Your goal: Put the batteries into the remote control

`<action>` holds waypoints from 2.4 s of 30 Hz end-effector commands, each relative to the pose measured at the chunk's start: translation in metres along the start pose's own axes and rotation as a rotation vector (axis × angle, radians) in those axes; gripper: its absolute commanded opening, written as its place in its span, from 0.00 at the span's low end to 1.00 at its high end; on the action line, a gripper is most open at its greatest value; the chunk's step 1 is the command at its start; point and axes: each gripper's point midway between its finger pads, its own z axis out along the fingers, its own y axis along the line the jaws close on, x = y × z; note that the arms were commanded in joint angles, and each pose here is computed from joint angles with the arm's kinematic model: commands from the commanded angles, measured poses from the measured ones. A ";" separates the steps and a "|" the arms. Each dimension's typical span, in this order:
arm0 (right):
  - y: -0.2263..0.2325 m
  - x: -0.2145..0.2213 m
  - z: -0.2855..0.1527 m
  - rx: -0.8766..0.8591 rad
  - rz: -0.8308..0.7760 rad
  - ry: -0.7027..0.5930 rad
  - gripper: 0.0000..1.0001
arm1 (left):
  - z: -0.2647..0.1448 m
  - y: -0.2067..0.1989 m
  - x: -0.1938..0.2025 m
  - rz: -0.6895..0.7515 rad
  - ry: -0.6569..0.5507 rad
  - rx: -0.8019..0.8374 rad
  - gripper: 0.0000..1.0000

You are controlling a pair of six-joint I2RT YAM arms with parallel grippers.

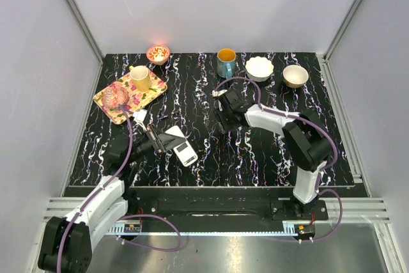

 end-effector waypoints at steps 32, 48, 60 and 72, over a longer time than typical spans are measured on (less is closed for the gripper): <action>0.033 -0.020 -0.257 0.313 -0.095 -0.160 0.00 | 0.128 -0.045 -0.040 -0.184 -0.080 0.337 0.00; 0.066 -0.025 -0.226 0.265 -0.187 -0.109 0.00 | 0.129 -0.056 -0.029 -0.148 -0.014 0.395 0.00; 0.073 -0.021 -0.216 0.248 -0.193 -0.075 0.00 | 0.129 -0.063 -0.022 -0.134 0.003 0.412 0.00; 0.081 -0.008 -0.214 0.207 -0.191 -0.027 0.00 | 0.130 -0.066 -0.024 -0.128 -0.001 0.421 0.00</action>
